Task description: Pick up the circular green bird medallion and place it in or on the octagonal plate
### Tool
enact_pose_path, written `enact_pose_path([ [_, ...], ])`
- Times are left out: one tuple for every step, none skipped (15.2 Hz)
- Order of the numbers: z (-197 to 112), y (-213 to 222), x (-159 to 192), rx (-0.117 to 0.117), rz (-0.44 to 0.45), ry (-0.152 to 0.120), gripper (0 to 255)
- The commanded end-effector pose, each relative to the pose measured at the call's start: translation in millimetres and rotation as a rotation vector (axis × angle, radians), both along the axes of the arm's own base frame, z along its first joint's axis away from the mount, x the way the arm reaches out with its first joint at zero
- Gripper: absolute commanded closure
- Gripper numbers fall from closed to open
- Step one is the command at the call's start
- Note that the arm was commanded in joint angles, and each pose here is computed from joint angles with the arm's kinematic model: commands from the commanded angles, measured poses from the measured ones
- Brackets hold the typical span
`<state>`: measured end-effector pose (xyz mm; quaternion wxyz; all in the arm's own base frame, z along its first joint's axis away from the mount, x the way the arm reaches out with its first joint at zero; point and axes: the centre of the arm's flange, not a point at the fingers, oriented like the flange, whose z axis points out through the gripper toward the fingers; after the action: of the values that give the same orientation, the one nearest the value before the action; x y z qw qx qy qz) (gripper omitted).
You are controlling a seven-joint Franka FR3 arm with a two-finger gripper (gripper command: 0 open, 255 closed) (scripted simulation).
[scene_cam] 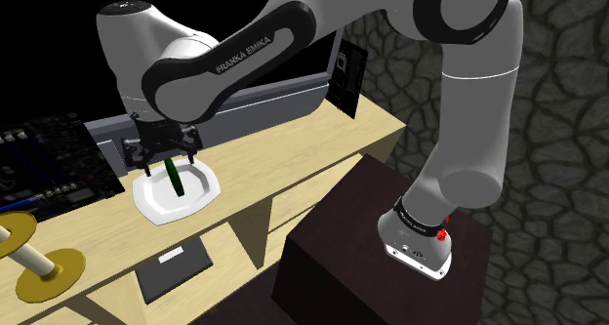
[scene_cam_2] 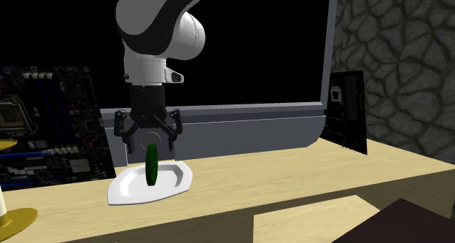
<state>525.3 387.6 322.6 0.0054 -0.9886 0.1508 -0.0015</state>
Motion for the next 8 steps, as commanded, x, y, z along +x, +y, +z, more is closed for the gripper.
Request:
enact_pose_path([
  [20, -1, 1, 0.0, 0.0, 0.0, 0],
  [33, -1, 1, 0.0, 0.0, 0.0, 0],
  [43, -1, 1, 0.0, 0.0, 0.0, 0],
  [43, -1, 1, 0.0, 0.0, 0.0, 0],
  [43, -1, 1, 0.0, 0.0, 0.0, 0],
  [43, -1, 1, 0.0, 0.0, 0.0, 0],
  [43, -1, 1, 0.0, 0.0, 0.0, 0],
  [43, -1, 1, 0.0, 0.0, 0.0, 0],
])
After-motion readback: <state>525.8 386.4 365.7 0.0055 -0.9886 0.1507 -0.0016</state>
